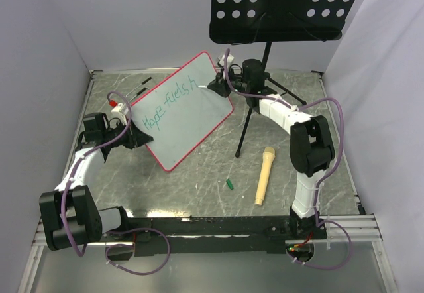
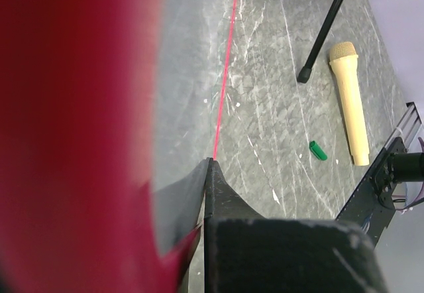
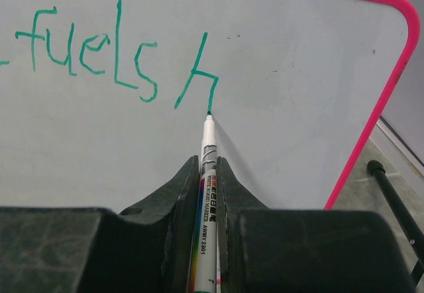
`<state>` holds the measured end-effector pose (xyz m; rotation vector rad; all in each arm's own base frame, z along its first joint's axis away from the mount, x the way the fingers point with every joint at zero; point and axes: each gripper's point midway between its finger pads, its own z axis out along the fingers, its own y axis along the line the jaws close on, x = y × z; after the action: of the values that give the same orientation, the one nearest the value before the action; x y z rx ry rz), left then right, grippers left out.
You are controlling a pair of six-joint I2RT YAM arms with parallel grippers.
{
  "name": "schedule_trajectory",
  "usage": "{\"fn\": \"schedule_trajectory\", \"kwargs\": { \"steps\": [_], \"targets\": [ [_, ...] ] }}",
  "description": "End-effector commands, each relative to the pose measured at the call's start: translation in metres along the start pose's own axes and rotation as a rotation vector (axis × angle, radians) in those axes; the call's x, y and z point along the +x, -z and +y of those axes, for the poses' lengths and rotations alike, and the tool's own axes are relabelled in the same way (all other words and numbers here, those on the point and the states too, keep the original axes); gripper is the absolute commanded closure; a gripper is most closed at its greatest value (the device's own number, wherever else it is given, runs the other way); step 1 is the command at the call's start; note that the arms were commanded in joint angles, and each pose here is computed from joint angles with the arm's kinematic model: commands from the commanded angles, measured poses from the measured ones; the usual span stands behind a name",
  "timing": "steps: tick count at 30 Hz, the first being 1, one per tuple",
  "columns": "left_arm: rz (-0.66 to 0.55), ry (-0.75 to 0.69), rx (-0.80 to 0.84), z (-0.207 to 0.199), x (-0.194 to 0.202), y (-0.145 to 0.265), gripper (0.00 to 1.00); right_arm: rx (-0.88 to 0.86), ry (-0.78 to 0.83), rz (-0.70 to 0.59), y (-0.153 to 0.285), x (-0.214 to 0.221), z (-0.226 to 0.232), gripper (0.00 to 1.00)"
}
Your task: Write a sentence on the whiteboard
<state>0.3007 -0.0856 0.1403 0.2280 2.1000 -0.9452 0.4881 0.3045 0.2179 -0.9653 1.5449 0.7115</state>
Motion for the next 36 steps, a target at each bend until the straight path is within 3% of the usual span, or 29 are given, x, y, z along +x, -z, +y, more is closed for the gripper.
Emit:
{"fn": "schedule_trajectory", "kwargs": {
  "steps": [1, 10, 22, 29, 36],
  "targets": [
    [0.035, -0.099, -0.181, 0.037, 0.010, 0.003, 0.99, -0.007, 0.039, -0.070, 0.013, -0.029, 0.005, 1.00],
    [0.064, -0.117, -0.233, 0.048, 0.011, 0.006, 0.99, -0.050, 0.047, -0.180, 0.040, -0.078, 0.021, 1.00],
    [0.116, -0.172, -0.366, 0.058, -0.005, 0.028, 0.99, -0.012, 0.042, -0.173, 0.042, -0.069, 0.009, 1.00],
    [0.220, -0.130, -0.470, 0.088, 0.012, 0.030, 0.99, 0.002, 0.060, -0.190, 0.049, -0.073, 0.007, 1.00],
    [0.236, -0.141, -0.515, 0.097, 0.016, 0.034, 0.99, 0.021, 0.059, -0.183, 0.041, -0.066, -0.009, 1.00]
  ]
}}
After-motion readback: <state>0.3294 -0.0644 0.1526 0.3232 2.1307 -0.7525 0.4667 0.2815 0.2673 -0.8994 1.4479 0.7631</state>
